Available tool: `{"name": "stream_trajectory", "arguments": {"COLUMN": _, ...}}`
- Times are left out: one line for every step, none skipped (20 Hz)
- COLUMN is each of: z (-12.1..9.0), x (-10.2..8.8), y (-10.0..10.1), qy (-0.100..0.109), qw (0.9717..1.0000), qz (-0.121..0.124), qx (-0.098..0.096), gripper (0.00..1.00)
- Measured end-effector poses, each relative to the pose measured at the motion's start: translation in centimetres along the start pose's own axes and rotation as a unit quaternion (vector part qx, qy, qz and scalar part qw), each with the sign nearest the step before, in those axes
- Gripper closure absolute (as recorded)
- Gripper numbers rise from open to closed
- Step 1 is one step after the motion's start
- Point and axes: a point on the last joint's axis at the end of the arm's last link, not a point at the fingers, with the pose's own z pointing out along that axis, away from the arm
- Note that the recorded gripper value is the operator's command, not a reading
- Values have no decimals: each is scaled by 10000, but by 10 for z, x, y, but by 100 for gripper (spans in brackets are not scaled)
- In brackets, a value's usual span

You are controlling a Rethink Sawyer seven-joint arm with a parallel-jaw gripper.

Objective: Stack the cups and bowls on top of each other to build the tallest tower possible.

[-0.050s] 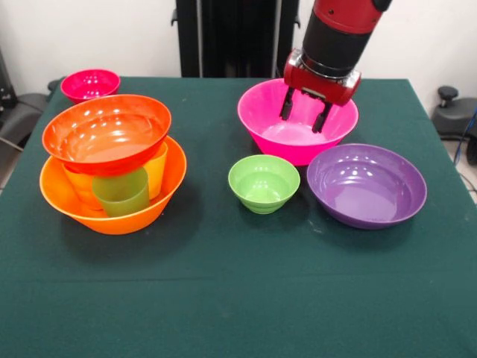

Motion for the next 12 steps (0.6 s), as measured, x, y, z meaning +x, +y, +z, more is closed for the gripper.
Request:
{"name": "stream_trajectory", "arguments": {"z": 2, "x": 8, "y": 0, "qy": 37, "qw": 10000, "qz": -15, "qx": -20, "gripper": 0}}
{"name": "stream_trajectory", "arguments": {"z": 4, "x": 13, "y": 1, "qy": 61, "qw": 10000, "qz": -27, "qx": -36, "gripper": 0}}
{"name": "stream_trajectory", "arguments": {"z": 5, "x": 17, "y": 1, "qy": 86, "qw": 9999, "qz": -39, "qx": -51, "gripper": 0}}
{"name": "stream_trajectory", "arguments": {"z": 11, "x": 32, "y": 4, "qy": 164, "qw": 9998, "qz": -82, "qx": -98, "gripper": 0}}
{"name": "stream_trajectory", "arguments": {"z": 12, "x": 36, "y": 4, "qy": 186, "qw": 9997, "qz": -96, "qx": -111, "gripper": 0}}
{"name": "stream_trajectory", "arguments": {"z": 15, "x": 42, "y": 6, "qy": 210, "qw": 9996, "qz": -121, "qx": -136, "gripper": 0}}
{"name": "stream_trajectory", "arguments": {"z": 17, "x": 48, "y": 8, "qy": 234, "qw": 9995, "qz": -146, "qx": -161, "gripper": 0}}
{"name": "stream_trajectory", "arguments": {"z": 17, "x": 51, "y": 9, "qy": 243, "qw": 9994, "qz": -156, "qx": -172, "gripper": 0}}
{"name": "stream_trajectory", "arguments": {"z": 18, "x": 55, "y": 10, "qy": 260, "qw": 9993, "qz": -177, "qx": -191, "gripper": 0}}
{"name": "stream_trajectory", "arguments": {"z": 20, "x": 61, "y": 13, "qy": 287, "qw": 9991, "qz": -205, "qx": -219, "gripper": 0}}
{"name": "stream_trajectory", "arguments": {"z": 21, "x": 67, "y": 15, "qy": 318, "qw": 9989, "qz": -231, "qx": -247, "gripper": 0}}
{"name": "stream_trajectory", "arguments": {"z": 22, "x": 70, "y": 15, "qy": 330, "qw": 9988, "qz": -240, "qx": -260, "gripper": 0}}
